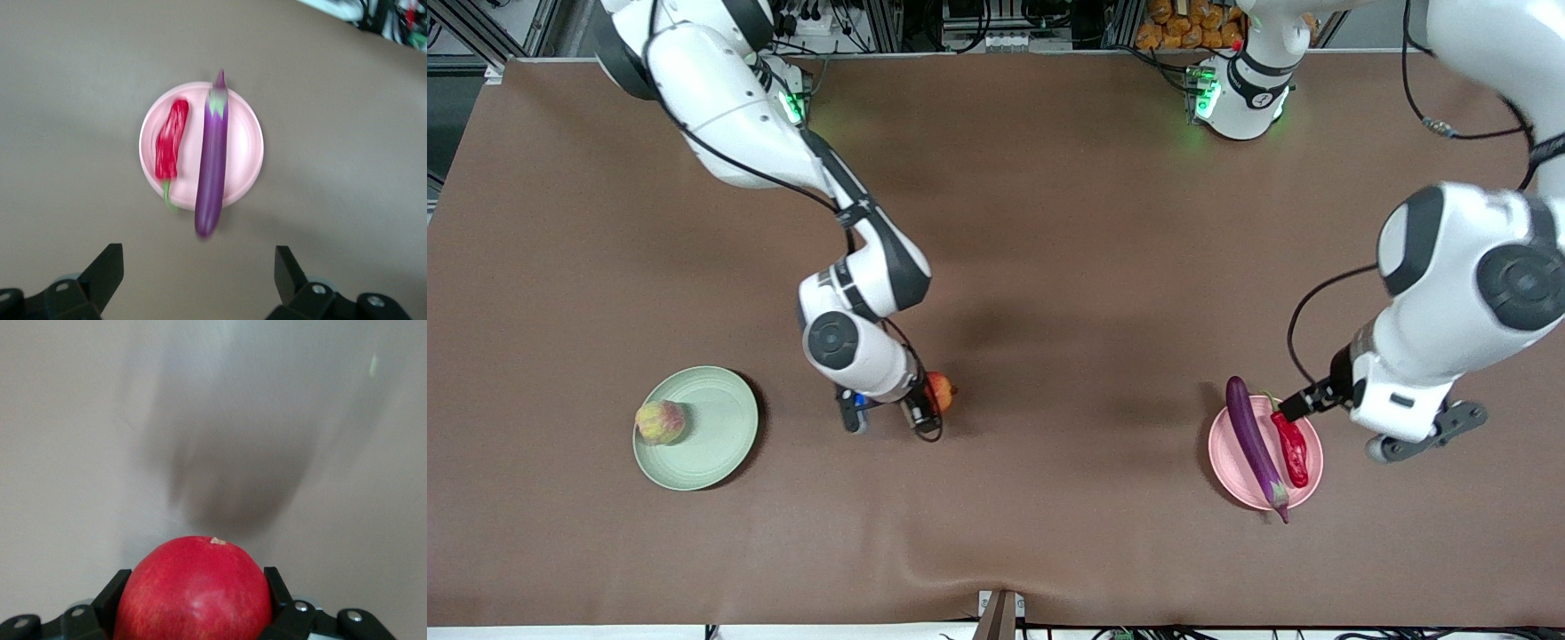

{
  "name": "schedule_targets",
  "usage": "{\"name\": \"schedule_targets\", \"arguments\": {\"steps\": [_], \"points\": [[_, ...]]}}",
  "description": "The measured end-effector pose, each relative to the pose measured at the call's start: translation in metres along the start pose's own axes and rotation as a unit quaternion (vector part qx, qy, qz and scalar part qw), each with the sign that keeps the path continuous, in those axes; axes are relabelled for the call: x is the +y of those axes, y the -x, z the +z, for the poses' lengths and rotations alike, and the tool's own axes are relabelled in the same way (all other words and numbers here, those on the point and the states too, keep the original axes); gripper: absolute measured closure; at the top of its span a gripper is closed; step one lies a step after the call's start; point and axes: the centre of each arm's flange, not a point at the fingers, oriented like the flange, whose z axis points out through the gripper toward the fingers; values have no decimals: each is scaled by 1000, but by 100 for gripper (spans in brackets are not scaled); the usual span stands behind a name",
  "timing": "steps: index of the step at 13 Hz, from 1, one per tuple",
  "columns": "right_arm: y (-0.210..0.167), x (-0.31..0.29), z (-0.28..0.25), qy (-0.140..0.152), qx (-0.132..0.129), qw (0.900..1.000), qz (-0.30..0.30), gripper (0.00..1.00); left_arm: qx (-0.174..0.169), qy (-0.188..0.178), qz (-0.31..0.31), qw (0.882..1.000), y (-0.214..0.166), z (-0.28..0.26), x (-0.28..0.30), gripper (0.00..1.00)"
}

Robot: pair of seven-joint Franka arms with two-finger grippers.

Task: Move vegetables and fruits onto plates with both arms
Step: 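Release the eggplant on the pink plate while the right gripper carries the apple, then release the apple on the green plate and raise the right gripper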

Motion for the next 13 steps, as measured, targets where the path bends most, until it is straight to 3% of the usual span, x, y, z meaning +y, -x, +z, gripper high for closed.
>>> {"name": "schedule_targets", "arguments": {"steps": [2, 5, 8, 10, 12, 13], "points": [[-56, -1, -58, 17, -1, 999, -33, 15, -5, 13, 8, 1000, 22, -54, -9, 0], [-153, 15, -108, 39, -9, 994, -99, 15, 19, 8, 50, 999, 53, -127, -30, 0], [-243, 39, -113, 46, -16, 982, -184, 15, 23, -4, 112, 993, 75, -166, -55, 0], [-303, 63, -104, 52, -27, 970, -237, 15, 6, -14, 130, 991, 78, -170, -76, 0], [-339, 81, -83, 52, -32, 963, -262, 15, -1, -18, 135, 991, 83, -170, -82, 0], [-344, 85, -68, 51, -23, 961, -269, 15, -1, -19, 135, 991, 85, -171, -82, 0]]}}
